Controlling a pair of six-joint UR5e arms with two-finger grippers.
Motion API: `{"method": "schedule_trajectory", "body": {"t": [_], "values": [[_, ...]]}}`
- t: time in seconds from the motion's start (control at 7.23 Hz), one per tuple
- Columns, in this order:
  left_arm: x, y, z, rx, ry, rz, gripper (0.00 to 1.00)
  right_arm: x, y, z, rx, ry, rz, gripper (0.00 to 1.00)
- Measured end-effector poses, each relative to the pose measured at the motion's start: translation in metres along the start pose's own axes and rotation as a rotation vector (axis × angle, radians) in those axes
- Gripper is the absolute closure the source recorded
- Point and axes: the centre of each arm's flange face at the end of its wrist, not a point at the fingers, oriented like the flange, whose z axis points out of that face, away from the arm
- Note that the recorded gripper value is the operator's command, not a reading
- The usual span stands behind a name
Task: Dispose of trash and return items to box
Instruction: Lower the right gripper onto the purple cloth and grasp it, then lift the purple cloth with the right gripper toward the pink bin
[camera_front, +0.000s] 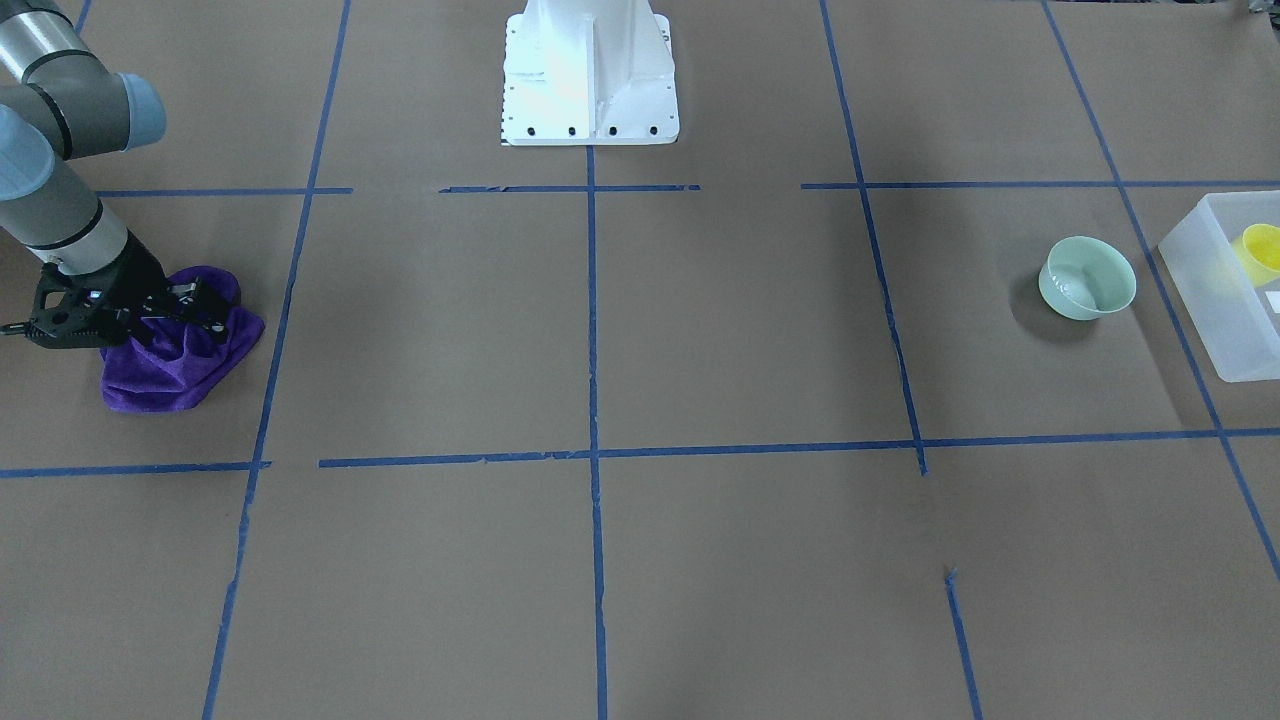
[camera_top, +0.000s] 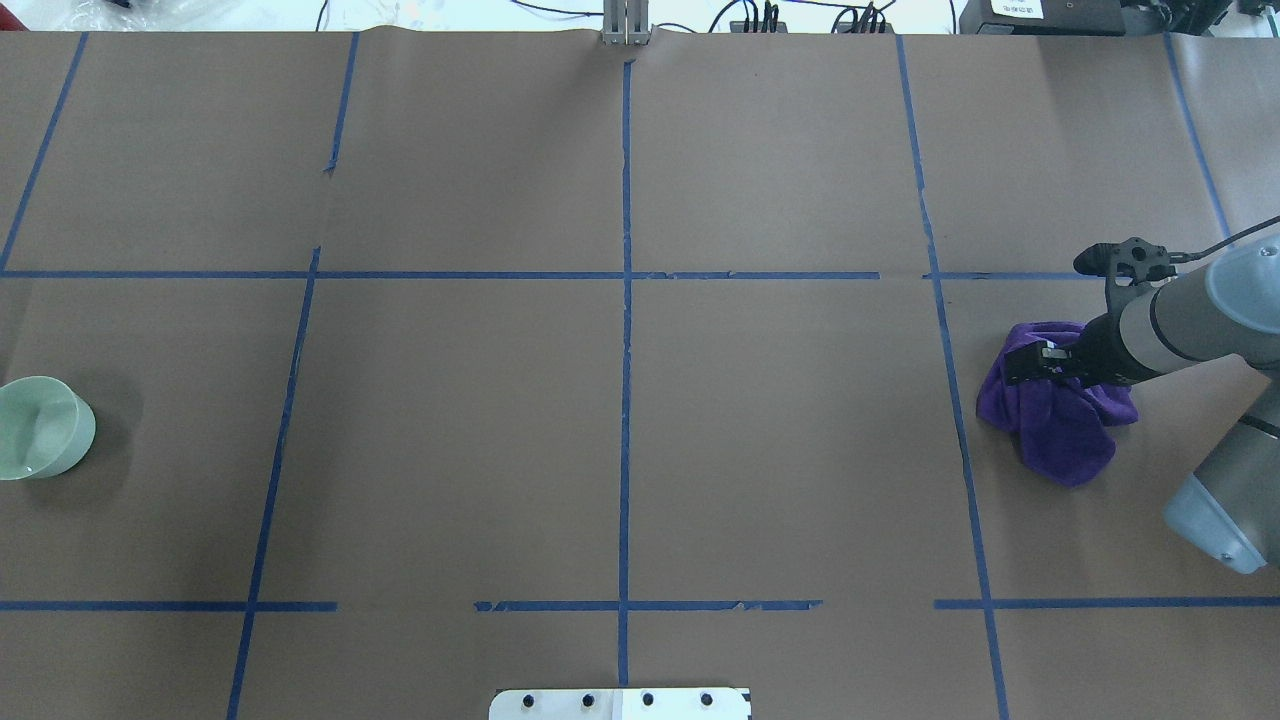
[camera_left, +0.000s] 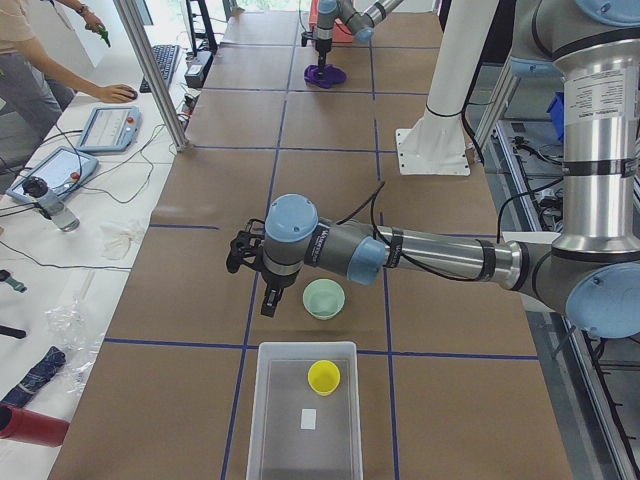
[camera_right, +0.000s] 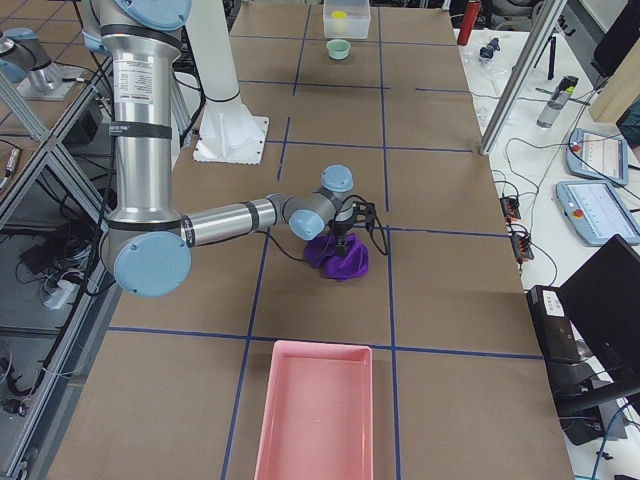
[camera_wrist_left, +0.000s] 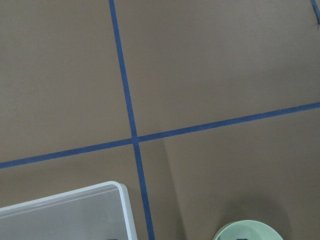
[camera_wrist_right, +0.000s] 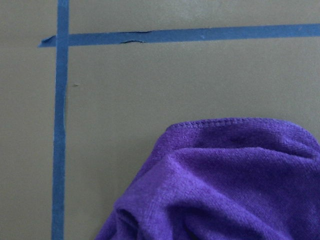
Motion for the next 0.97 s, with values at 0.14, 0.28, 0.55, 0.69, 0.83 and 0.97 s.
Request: {"method": "schedule_trajectory", "body": {"t": [0.14, 0.28, 0.55, 0.69, 0.83, 0.97], "values": [[0.001, 0.000, 0.000, 0.000, 0.002, -0.005, 0.15, -0.001, 0.000, 0.001, 0.001, 0.001, 0.001, 1.00], [0.003, -0.001, 0.001, -0.001, 0.005, -0.014, 0.14, -0.001, 0.000, 0.001, 0.002, 0.001, 0.002, 1.00], [0.008, -0.003, 0.004, -0.004, 0.012, -0.026, 0.13, -0.001, 0.000, 0.000, 0.003, 0.000, 0.002, 1.00], [0.011, -0.004, 0.005, -0.006, 0.015, -0.023, 0.13, -0.003, 0.000, -0.004, 0.006, -0.006, -0.001, 1.00], [0.015, -0.005, 0.009, -0.014, 0.019, -0.020, 0.12, -0.006, 0.001, -0.013, 0.013, -0.020, -0.006, 1.00], [0.024, -0.007, 0.015, -0.018, 0.026, -0.025, 0.12, -0.010, 0.004, -0.029, 0.026, -0.040, -0.012, 1.00]]}}
